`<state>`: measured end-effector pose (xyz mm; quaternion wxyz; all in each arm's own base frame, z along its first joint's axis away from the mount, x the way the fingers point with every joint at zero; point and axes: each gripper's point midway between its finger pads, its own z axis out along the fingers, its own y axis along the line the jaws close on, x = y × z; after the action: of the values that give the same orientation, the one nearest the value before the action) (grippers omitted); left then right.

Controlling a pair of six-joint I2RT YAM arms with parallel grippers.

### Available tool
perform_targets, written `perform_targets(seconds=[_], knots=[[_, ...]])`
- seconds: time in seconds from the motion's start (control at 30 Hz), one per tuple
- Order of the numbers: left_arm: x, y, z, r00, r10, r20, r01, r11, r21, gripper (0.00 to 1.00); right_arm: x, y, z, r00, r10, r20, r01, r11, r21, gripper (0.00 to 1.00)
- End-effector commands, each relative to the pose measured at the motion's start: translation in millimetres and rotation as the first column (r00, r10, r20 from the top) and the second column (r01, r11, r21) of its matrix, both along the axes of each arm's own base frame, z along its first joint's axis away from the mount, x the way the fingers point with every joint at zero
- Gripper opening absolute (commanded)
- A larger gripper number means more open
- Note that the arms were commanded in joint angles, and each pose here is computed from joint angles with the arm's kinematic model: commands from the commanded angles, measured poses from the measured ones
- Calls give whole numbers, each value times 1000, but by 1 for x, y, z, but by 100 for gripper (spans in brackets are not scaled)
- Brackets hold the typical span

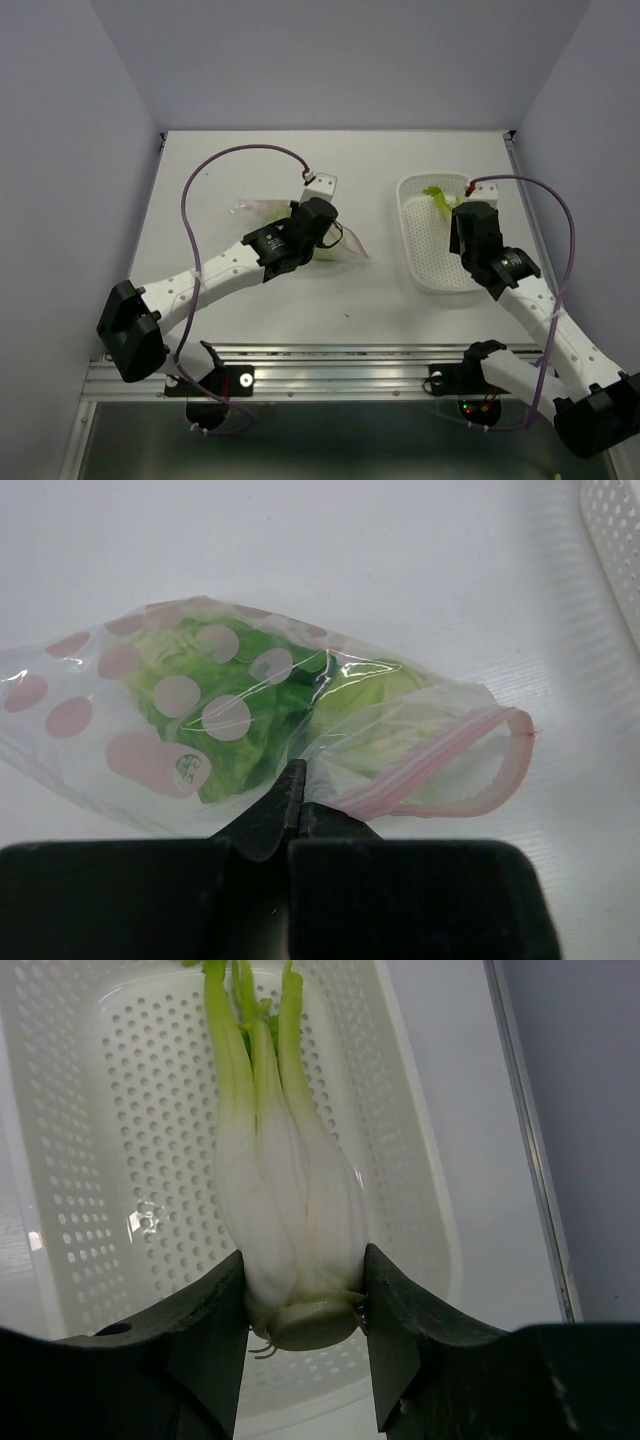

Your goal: Open the zip-top bag and remove the fake food

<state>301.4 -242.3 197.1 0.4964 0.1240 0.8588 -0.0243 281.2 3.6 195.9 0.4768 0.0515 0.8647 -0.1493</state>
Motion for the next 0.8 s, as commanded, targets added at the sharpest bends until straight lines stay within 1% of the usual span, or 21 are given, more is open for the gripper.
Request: perform_targets(seconds=[0.0,0.1,0.13,0.17,0.27,0.3,0.33,0.37,0.47,0.5,0.53,0.6,0.63,0.67,0.7,0.77], knots=[[2,-1,20,998,0,61,4,998,-62,0,7,11,12,994,64,88,-68,996,49,10],[1,1,22,998,-2,67,6,998,-64,0,6,14,6,995,66,80,-71,995,68,15],[1,0,23,997,-9,72,14,997,-70,0,6,14,3,995,61,76,-67,995,77,19],[0,1,23,997,-10,73,15,997,-73,0,6,15,1,996,62,72,-67,995,80,20],[-1,1,23,997,-15,73,20,997,-75,0,5,12,-4,997,38,63,-43,995,89,27],[-1,2,22,997,-13,73,19,997,-74,0,4,11,-7,998,31,60,-36,995,90,32],[-2,1,22,997,-17,73,22,997,-73,0,4,11,-8,998,26,59,-32,995,96,40],[-2,2,22,997,-13,73,18,997,-74,0,3,11,-9,998,23,62,-30,994,101,43],[-1,1,22,997,-14,73,20,997,-71,0,-1,9,-9,998,5,61,-12,993,116,57],[-1,1,22,997,-16,73,22,997,-70,0,-2,9,-9,998,-4,58,-3,993,121,64],[-1,1,21,997,-18,72,23,997,-68,0,-4,7,-8,998,-19,58,12,992,129,65],[-1,-1,21,997,-23,71,27,997,-69,0,-7,4,-5,998,-35,60,27,991,130,71],[-1,-1,21,997,-22,68,27,997,-68,0,-10,3,-6,998,-43,49,37,991,128,72],[-1,-1,21,997,-23,68,28,997,-69,0,-10,1,-3,997,-54,56,46,991,129,74],[-1,-2,21,997,-25,67,29,997,-69,0,-11,1,-2,997,-56,58,48,990,130,79],[-1,-2,21,998,-22,64,26,997,-68,0,-11,1,-1,997,-54,61,45,990,133,80]])
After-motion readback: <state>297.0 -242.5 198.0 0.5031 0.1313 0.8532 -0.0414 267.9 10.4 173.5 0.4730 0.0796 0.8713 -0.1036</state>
